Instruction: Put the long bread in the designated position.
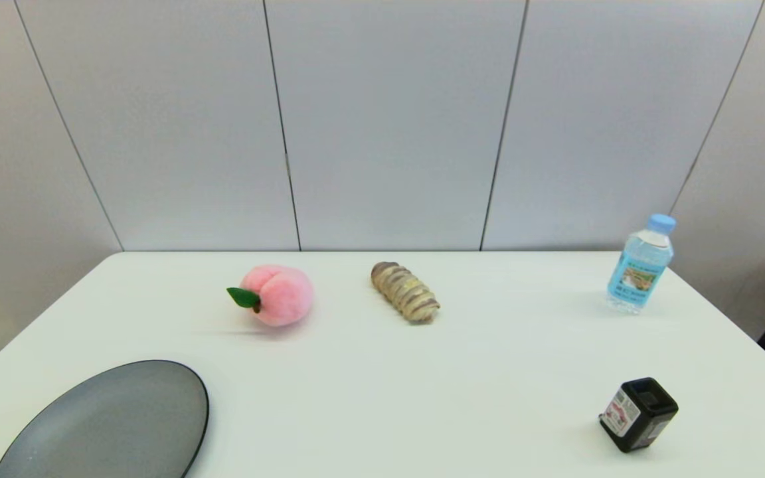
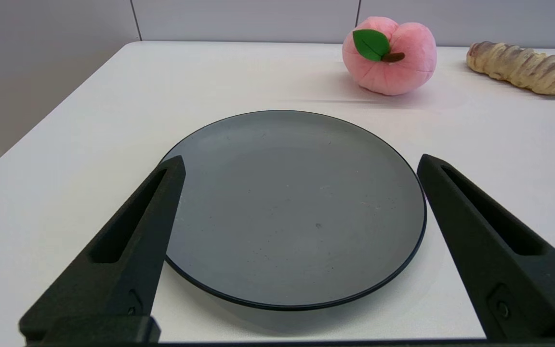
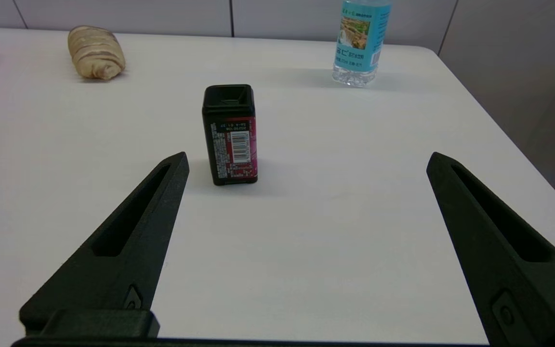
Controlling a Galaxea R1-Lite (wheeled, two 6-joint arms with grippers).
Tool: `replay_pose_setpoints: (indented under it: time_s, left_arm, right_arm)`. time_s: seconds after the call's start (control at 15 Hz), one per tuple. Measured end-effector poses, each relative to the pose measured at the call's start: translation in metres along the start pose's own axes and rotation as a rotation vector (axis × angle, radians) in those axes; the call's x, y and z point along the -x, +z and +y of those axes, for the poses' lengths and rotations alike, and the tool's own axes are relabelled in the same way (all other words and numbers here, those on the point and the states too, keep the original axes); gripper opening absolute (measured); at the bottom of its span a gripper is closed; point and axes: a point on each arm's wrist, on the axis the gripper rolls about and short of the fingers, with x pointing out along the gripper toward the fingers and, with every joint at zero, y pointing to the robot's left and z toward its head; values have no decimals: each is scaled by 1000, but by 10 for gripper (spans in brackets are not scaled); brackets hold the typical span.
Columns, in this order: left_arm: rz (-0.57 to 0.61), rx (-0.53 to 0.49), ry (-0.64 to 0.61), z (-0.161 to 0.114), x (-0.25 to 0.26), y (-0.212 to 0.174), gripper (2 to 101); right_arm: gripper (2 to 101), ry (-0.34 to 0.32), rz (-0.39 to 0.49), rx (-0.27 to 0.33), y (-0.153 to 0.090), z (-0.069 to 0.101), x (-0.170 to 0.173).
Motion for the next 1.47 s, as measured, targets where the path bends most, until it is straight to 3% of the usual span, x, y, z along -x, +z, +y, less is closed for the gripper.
replay_pose_setpoints:
  time_s: [0.47,0.67,0.93,1.2,1.47]
  left_arm:
    - [27,8,4,0,-1,2,979]
    - [78,-30,2,0,-3,30,979]
    - [219,-128,-25,1,-27,96,979]
    - [363,-279,-166,-1,-94,149,979]
    - [446,-414,-400,-16,-179,171,979]
  right_arm:
    - [980,0,0,0,0,0,0]
    - [980,0,0,0,0,0,0]
    - [980,0,0,0,0,0,0]
    - [980,0,0,0,0,0,0]
    - [980,-1,0,0,0,0,0]
